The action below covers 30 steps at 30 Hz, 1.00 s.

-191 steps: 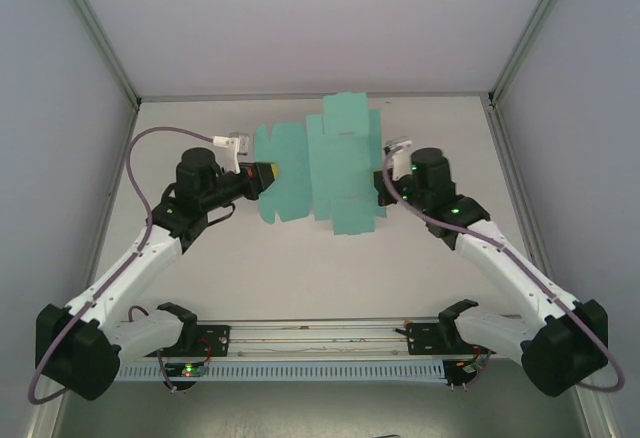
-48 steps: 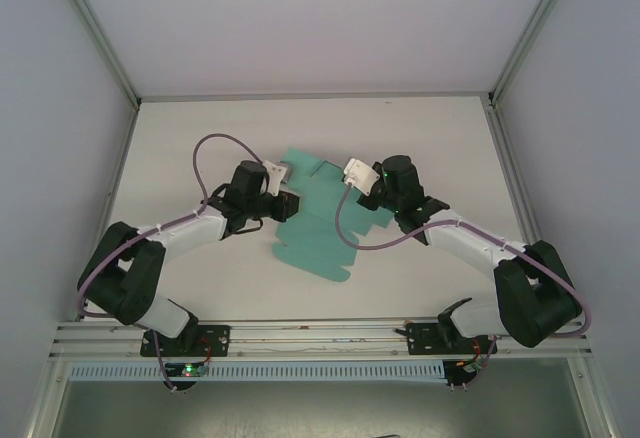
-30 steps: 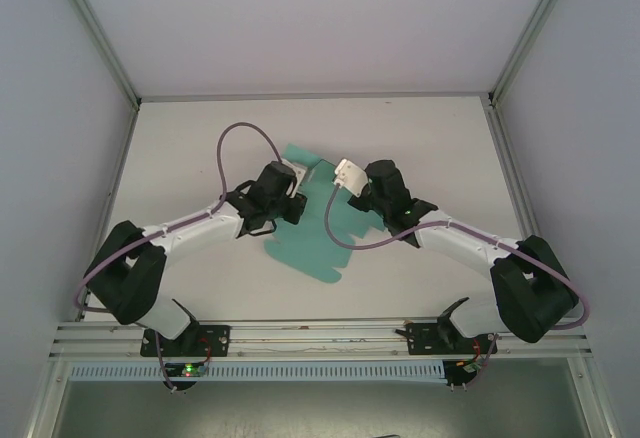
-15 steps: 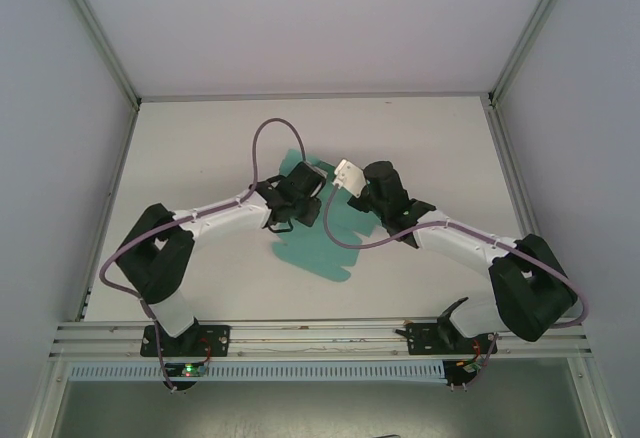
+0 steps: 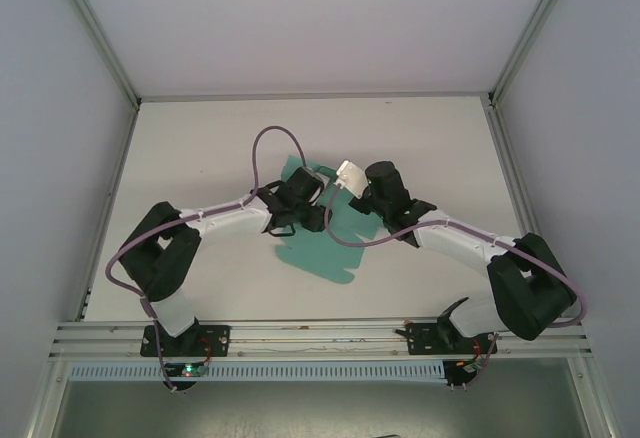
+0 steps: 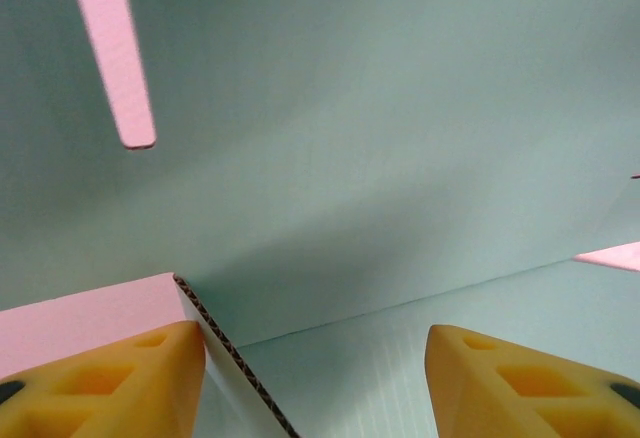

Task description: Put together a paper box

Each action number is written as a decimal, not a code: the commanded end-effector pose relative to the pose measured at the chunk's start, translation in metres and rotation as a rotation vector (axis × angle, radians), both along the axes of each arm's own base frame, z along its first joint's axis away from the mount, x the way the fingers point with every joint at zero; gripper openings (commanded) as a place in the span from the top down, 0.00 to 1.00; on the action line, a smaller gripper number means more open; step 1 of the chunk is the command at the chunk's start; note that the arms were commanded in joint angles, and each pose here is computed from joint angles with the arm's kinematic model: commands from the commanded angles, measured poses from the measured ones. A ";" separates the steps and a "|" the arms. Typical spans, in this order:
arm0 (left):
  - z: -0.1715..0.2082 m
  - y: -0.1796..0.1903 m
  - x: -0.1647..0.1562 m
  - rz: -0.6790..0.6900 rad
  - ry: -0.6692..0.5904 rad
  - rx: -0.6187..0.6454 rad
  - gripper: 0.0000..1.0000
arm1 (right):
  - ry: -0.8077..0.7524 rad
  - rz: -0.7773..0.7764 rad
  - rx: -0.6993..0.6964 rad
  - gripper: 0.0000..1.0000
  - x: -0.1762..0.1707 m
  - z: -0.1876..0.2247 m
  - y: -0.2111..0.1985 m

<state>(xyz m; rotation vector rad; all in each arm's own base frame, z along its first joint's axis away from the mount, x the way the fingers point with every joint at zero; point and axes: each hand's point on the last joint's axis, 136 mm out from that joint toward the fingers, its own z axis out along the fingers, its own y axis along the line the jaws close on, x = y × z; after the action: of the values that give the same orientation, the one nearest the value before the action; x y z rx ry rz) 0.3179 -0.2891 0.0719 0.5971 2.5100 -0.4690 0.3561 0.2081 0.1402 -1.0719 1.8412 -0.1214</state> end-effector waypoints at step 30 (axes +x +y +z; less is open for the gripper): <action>0.041 0.052 0.019 0.044 -0.098 -0.241 0.49 | 0.002 0.162 0.163 1.00 -0.013 0.042 0.027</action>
<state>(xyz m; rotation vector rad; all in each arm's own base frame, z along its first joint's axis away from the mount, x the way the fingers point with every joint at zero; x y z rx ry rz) 0.3284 -0.2358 0.1025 0.4639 2.3795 -0.6738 0.3415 0.2286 0.1601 -1.1206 1.7730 0.0857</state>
